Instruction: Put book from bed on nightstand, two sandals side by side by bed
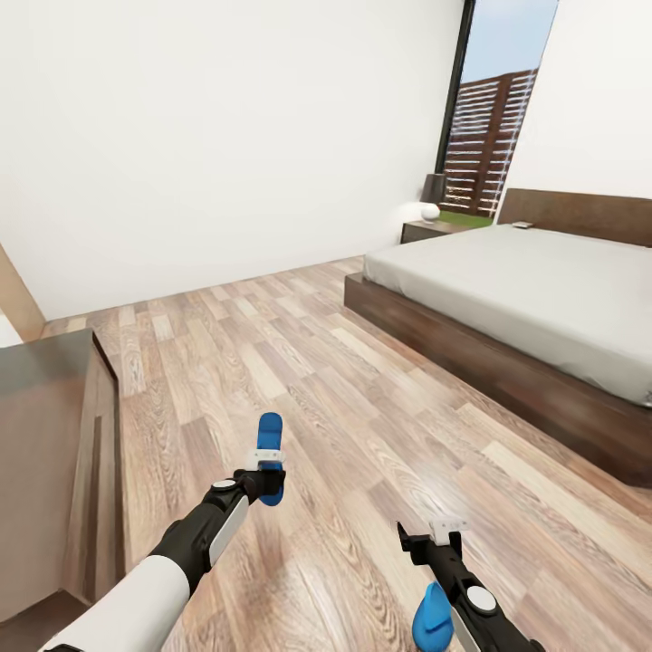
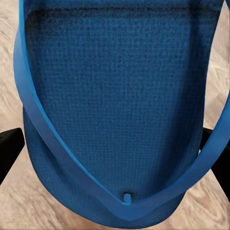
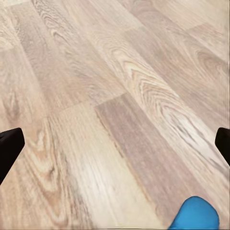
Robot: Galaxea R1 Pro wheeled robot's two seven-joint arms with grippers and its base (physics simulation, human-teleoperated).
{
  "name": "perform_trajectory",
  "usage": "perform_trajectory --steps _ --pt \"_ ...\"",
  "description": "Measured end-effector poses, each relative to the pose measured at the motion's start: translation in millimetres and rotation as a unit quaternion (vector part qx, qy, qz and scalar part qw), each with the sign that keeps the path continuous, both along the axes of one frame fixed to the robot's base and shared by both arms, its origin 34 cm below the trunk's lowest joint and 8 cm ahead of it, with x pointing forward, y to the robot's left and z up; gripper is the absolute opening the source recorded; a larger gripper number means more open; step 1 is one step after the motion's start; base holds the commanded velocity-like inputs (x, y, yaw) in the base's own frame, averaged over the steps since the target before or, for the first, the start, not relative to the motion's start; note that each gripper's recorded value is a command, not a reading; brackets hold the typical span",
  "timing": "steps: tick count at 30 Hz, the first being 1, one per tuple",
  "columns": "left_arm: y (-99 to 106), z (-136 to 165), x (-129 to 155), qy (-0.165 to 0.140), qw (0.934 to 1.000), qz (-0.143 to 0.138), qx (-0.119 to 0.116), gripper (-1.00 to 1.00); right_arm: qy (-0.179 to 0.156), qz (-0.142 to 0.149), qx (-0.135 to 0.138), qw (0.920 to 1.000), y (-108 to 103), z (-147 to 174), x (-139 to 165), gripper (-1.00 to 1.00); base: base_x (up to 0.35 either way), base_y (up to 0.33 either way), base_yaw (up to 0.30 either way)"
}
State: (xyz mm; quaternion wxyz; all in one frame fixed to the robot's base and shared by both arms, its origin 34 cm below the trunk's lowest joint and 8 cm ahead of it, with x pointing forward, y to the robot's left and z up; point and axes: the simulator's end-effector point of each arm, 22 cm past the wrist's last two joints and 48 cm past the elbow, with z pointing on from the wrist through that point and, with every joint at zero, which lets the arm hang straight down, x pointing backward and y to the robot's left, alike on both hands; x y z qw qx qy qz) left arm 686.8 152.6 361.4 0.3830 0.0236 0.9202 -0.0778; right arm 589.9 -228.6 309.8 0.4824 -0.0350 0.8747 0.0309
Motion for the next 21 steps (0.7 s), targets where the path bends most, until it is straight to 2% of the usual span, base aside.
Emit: perform_trajectory --steps 7,21 --pt "-0.4 0.0 -0.3 0.000 1.0000 0.000 0.000 -1.00 0.000 0.000 0.000 1.0000 -0.2 0.3 0.1 1.00 0.110 0.232 -0.272" --pt "-0.7 -0.3 -0.6 0.001 1.0000 -0.001 0.000 -1.00 0.000 0.000 0.000 1.0000 -0.1 0.3 0.1 1.00 0.230 0.155 -0.272"
